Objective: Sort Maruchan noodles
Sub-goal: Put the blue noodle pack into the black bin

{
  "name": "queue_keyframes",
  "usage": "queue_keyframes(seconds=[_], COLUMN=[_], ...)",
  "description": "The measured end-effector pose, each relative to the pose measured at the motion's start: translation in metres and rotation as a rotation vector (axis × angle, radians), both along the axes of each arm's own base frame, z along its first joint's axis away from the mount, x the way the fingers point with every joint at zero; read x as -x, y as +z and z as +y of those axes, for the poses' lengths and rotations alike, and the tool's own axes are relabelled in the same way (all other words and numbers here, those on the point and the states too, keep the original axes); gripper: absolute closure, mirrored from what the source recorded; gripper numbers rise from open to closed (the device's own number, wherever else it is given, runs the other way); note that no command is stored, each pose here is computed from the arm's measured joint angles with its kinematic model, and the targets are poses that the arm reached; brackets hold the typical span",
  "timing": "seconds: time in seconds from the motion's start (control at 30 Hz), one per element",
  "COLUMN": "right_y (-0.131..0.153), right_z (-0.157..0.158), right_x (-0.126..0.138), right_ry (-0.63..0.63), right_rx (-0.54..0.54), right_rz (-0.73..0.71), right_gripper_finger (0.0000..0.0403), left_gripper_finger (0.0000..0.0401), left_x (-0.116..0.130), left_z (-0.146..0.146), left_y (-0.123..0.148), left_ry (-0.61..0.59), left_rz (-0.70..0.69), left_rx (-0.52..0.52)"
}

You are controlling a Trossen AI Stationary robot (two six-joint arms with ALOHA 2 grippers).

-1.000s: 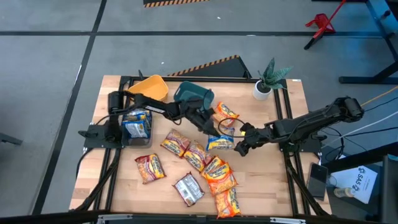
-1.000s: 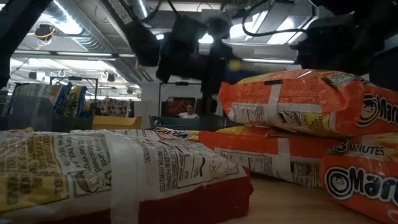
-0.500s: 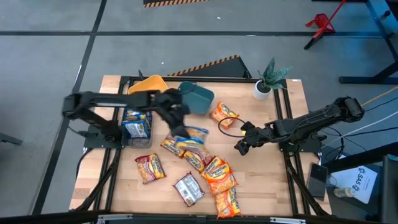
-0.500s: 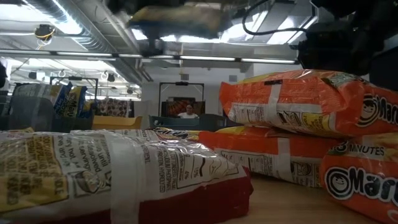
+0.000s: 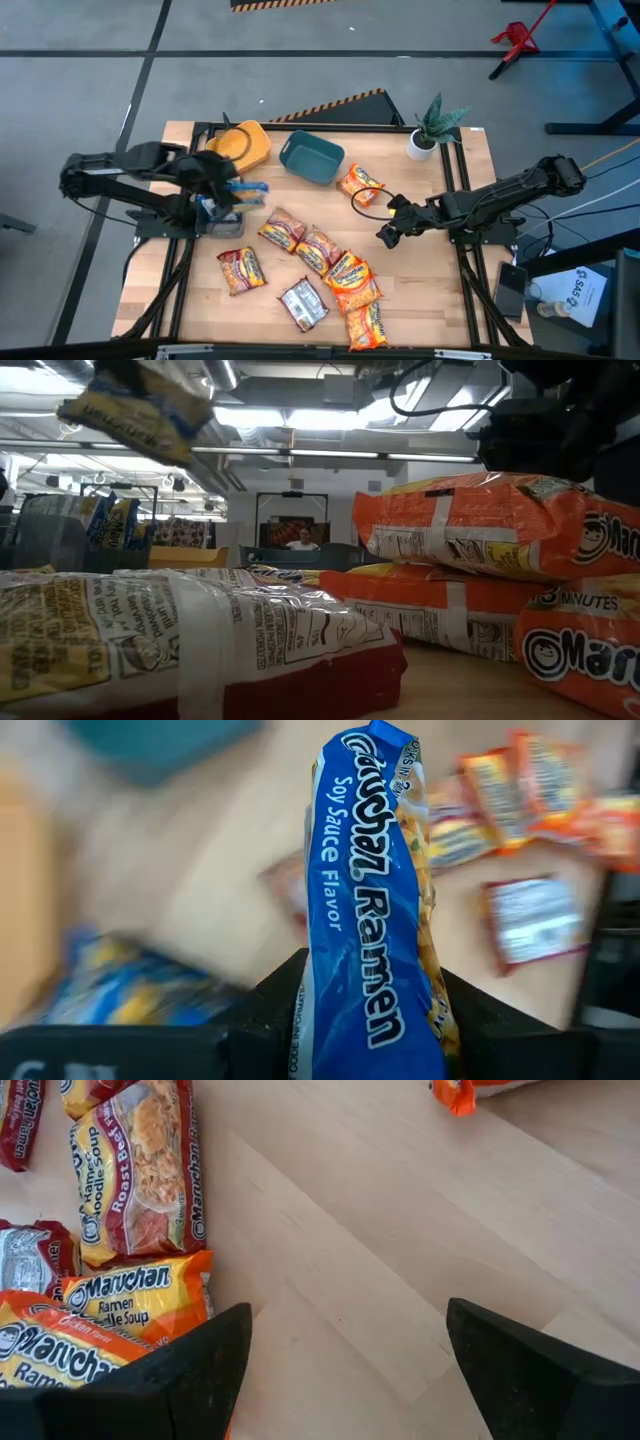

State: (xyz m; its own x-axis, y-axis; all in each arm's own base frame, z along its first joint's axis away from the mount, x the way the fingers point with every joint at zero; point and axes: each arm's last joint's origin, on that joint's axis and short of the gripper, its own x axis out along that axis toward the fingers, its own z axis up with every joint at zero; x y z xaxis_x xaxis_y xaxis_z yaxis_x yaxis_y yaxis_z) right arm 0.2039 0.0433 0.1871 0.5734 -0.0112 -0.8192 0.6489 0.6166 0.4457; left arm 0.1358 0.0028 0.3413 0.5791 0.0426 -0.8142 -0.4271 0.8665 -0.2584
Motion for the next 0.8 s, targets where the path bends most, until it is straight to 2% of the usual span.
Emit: queue_keyframes(seconds=[0.13, 0.2, 0.37, 0.43, 0.63, 0.8], right_y=[0.000, 0.000, 0.000, 0.000, 0.000, 0.000], right_z=[0.000, 0.000, -0.001, -0.001, -0.001, -0.002], right_x=[0.000, 0.000, 0.000, 0.000, 0.000, 0.000], right_ry=[-0.021, -0.028, -0.044, -0.061, -0.079, -0.094], right_rx=[-0.007, -0.001, 0.007, -0.003, 0.006, -0.002], right_rz=[-0.003, -0.005, -0.009, -0.009, -0.012, -0.013], right_gripper_finger=[0.0081, 0.0081, 0.0081, 0.0081, 0.0082, 0.0082], left_gripper_finger=[0.0274, 0.0274, 0.0274, 0.0274, 0.0274, 0.0274], left_x=[0.032, 0.041, 0.048, 0.049, 0.049, 0.048], left_z=[-0.001, -0.002, 0.000, 0.000, -0.004, -0.003], left_y=[-0.002, -0.004, -0.001, -0.004, -0.034, -0.053], left_ry=[0.049, 0.037, -0.008, -0.010, -0.063, -0.047], left_rz=[0.112, 0.151, 0.119, 0.135, 0.171, 0.161], left_rx=[0.005, -0.001, -0.100, -0.107, 0.027, -0.010])
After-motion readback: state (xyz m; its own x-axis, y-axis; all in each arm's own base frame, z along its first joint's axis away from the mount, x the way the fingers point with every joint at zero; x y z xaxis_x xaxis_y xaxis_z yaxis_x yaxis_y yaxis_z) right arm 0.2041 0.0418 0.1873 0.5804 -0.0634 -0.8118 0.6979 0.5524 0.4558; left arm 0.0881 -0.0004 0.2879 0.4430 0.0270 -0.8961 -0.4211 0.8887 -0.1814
